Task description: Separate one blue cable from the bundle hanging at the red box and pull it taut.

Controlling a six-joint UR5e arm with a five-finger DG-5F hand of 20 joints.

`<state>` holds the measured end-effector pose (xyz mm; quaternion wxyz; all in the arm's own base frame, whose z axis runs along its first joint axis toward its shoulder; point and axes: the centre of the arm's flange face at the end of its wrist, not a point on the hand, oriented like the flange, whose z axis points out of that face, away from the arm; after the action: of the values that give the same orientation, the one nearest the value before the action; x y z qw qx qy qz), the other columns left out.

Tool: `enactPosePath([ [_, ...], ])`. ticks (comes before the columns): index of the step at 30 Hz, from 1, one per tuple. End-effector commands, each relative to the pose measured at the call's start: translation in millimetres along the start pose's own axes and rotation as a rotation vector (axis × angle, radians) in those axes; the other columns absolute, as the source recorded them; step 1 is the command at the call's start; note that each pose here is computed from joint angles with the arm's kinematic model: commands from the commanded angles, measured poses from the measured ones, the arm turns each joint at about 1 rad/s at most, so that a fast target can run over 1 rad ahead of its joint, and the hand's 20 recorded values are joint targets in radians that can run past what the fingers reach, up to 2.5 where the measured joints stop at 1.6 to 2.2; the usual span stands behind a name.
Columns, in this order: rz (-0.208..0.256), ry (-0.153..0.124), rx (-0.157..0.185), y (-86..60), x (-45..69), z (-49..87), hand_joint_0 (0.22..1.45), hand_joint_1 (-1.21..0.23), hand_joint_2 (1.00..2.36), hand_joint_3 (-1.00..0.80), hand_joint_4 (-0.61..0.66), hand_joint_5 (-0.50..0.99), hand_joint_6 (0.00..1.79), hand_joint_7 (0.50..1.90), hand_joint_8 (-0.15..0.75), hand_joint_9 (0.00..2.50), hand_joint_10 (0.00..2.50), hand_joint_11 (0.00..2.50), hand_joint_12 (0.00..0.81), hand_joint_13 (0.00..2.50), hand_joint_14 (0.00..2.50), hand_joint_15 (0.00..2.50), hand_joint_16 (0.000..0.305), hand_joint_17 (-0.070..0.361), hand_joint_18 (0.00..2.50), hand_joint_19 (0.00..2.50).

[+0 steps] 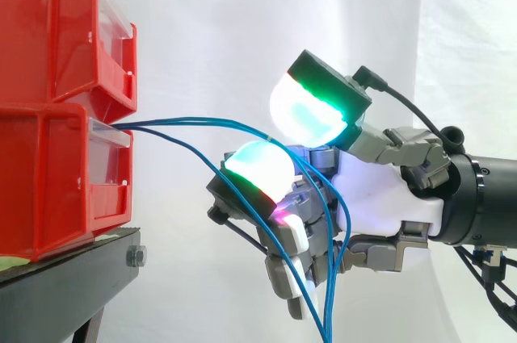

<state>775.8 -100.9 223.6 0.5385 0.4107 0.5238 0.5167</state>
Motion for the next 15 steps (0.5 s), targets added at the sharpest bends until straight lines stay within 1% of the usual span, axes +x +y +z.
enactPosePath([
  [1, 0.0, 0.001, 0.002, -1.3, 0.5, -0.4, 0.63, -0.61, 1.0, -0.43, 0.13, -0.15, 0.85, 1.17, 0.382, 1.04, 0.02, 0.83, 0.404, 1.05, 0.02, 0.56, 0.048, 0.107, 1.01, 0.57],
  [3, 0.0, 0.0, 0.001, -0.7, 0.3, 0.0, 0.62, -0.68, 1.01, -0.28, 0.13, -0.15, 0.86, 1.23, 0.386, 1.03, 0.02, 0.83, 0.413, 1.05, 0.02, 0.56, 0.048, 0.109, 1.02, 0.57],
  [4, 0.0, 0.0, 0.001, -0.2, 0.3, -0.4, 0.62, -0.72, 1.01, -0.24, 0.14, -0.15, 0.86, 1.25, 0.402, 1.04, 0.01, 0.84, 0.426, 1.06, 0.02, 0.55, 0.051, 0.115, 1.04, 0.54],
  [5, 0.0, -0.001, 0.003, -1.5, -0.7, -0.7, 0.62, -0.73, 1.01, -0.22, 0.14, -0.15, 0.86, 1.25, 0.401, 1.03, 0.02, 0.84, 0.425, 1.05, 0.02, 0.55, 0.051, 0.115, 1.04, 0.54],
  [7, 0.0, 0.0, -0.001, 0.5, 0.2, 0.0, 0.63, -0.77, 1.02, -0.18, 0.11, -0.15, 0.88, 1.23, 0.397, 1.01, 0.02, 0.83, 0.432, 1.05, 0.02, 0.55, 0.051, 0.116, 1.04, 0.53],
  [8, 0.0, 0.0, 0.001, -0.2, 0.3, -0.4, 0.64, -0.79, 1.02, -0.16, 0.08, -0.16, 0.89, 1.23, 0.397, 1.0, 0.02, 0.84, 0.425, 1.04, 0.02, 0.55, 0.051, 0.114, 1.03, 0.53],
  [9, -0.001, 0.0, 0.001, -0.2, 0.3, -0.4, 0.65, -0.82, 1.02, -0.17, 0.05, -0.17, 0.9, 1.25, 0.387, 0.98, 0.02, 0.85, 0.415, 1.02, 0.02, 0.55, 0.049, 0.11, 1.01, 0.54],
  [10, -0.003, 0.0, 0.001, -0.2, 0.3, -0.4, 0.68, -0.86, 1.02, -0.17, 0.03, -0.17, 0.9, 1.31, 0.383, 0.97, 0.02, 0.85, 0.411, 1.01, 0.02, 0.55, 0.048, 0.108, 1.0, 0.53],
  [11, -0.003, 0.001, 0.002, -0.3, 0.3, -0.6, 0.69, -0.86, 1.02, -0.18, 0.02, -0.17, 0.9, 1.32, 0.379, 0.97, 0.02, 0.85, 0.407, 1.01, 0.02, 0.55, 0.048, 0.107, 1.0, 0.52],
  [12, -0.003, 0.001, 0.004, -0.5, 0.4, -0.7, 0.71, -0.87, 1.02, -0.2, 0.01, -0.17, 0.91, 1.29, 0.378, 0.97, 0.02, 0.86, 0.409, 1.01, 0.02, 0.55, 0.047, 0.106, 0.99, 0.52],
  [13, -0.004, 0.001, 0.005, -0.6, 0.4, -0.9, 0.74, -0.91, 1.02, -0.25, 0.01, -0.18, 0.91, 1.31, 0.375, 0.97, 0.01, 0.87, 0.407, 1.01, 0.02, 0.55, 0.046, 0.104, 0.99, 0.51],
  [15, -0.006, 0.001, 0.005, -0.6, 0.4, -0.9, 0.76, -0.92, 1.01, -0.29, 0.0, -0.18, 0.91, 1.31, 0.372, 0.97, 0.02, 0.86, 0.402, 1.0, 0.02, 0.55, 0.046, 0.103, 0.98, 0.5],
])
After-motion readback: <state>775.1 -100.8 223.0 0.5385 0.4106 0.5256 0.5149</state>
